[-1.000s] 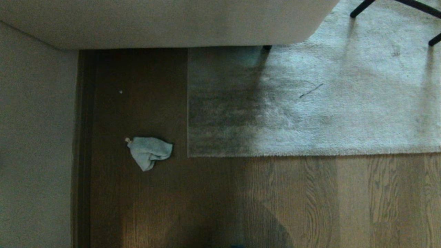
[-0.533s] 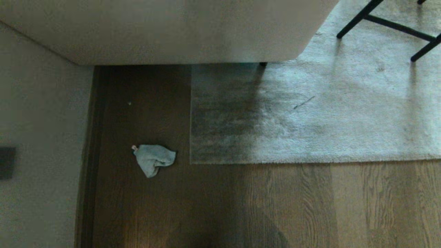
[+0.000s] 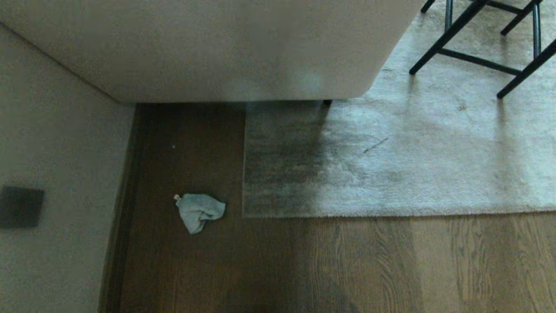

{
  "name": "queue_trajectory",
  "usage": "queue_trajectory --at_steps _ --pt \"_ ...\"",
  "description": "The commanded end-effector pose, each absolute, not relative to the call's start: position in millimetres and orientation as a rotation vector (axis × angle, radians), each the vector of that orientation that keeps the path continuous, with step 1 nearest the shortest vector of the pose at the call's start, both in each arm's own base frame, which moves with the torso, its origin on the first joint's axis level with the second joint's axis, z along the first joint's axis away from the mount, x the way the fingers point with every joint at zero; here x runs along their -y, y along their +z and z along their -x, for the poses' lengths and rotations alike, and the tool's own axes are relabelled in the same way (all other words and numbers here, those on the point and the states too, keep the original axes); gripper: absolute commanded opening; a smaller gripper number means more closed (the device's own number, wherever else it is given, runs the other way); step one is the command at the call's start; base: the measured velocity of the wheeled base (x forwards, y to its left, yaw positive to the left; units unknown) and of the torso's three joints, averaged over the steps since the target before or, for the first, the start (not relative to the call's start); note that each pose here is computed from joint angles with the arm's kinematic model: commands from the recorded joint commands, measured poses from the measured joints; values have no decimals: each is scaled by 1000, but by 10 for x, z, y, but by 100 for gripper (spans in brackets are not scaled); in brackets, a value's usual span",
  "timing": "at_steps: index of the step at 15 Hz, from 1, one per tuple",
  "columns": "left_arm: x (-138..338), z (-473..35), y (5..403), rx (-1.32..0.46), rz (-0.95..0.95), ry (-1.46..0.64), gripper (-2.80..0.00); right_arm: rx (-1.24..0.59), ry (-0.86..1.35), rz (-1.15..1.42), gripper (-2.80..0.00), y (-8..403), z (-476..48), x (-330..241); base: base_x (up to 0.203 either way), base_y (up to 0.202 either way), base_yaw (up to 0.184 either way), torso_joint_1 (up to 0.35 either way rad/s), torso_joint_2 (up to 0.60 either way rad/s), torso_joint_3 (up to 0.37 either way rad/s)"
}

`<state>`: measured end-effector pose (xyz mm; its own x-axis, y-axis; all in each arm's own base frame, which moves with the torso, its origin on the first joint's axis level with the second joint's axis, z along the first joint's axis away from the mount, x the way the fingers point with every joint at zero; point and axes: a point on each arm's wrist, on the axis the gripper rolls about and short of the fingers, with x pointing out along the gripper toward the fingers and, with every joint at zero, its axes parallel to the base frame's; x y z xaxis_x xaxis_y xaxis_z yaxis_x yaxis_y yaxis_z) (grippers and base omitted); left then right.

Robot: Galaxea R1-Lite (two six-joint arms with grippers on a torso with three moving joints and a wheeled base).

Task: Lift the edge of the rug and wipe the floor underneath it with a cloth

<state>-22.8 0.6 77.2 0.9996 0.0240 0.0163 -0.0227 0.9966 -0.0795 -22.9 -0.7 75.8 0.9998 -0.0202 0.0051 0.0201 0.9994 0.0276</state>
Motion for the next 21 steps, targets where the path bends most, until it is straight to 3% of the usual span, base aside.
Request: queue_trajectory --at_steps 1,21 --pt "-6 228 772 18 80 24 -280 5 -20 -28 -280 760 228 7 0 0 0 6 6 198" --pt "-6 228 772 18 82 24 -280 5 -20 -28 -280 760 228 7 0 0 0 4 2 202"
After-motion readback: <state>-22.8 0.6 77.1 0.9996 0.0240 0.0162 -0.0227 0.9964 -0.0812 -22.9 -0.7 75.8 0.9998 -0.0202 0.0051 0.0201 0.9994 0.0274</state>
